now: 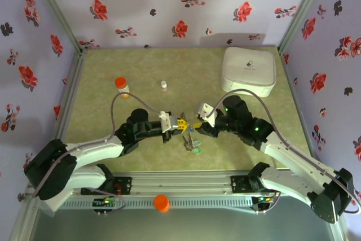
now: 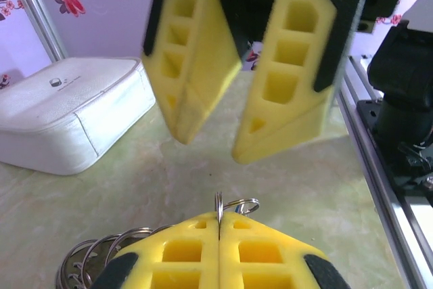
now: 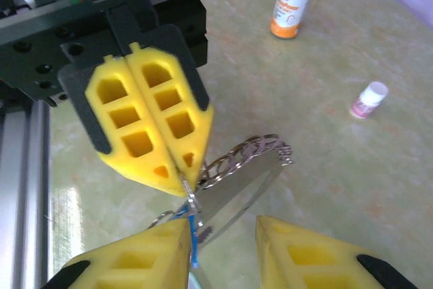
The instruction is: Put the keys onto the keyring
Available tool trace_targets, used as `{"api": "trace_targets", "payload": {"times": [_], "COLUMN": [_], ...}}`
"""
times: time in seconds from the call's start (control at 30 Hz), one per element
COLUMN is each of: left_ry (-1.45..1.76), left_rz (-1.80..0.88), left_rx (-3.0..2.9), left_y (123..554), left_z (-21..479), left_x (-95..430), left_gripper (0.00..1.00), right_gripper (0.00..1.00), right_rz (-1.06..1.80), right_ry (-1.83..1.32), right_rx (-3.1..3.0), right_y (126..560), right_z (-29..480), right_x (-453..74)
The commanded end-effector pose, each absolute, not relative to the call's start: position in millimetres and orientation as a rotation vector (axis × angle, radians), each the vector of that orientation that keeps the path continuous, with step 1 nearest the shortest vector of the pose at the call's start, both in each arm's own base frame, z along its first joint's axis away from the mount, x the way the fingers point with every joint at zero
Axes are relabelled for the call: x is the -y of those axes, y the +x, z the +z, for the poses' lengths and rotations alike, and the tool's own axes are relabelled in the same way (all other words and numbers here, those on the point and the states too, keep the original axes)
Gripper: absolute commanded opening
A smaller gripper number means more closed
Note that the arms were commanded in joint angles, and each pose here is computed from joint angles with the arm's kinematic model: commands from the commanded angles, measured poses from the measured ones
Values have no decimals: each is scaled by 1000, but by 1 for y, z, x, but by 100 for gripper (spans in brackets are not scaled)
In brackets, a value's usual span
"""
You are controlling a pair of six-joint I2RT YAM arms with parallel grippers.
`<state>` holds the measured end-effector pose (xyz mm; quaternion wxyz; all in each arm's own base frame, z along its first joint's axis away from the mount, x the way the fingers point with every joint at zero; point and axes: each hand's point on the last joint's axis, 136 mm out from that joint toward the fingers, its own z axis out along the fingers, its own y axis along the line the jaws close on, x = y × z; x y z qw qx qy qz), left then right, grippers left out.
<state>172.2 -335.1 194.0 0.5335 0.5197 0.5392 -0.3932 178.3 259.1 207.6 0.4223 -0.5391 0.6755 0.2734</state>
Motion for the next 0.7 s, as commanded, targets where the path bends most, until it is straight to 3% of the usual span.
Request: {"api": "trace_targets", "payload": {"times": [0.0, 0.33, 0.67], "left_ry": [1118, 1102, 1109], "left_rz": [-976, -980, -995], "left_rx": [-1175, -1174, -1153], "left_y": [175, 175, 171], "left_z": [226, 225, 230], "left_x": [336, 335, 336], "left_gripper": [0, 0, 0], "right_gripper": [33, 36, 38], "right_rz": [779, 709, 720], "right_ry": [-1284, -1258, -1268], "right_rx": [-1684, -1739, -1688], "right_y": [174, 182, 186], "right_z": [212, 182, 188], "right_x": [-263, -256, -264]}}
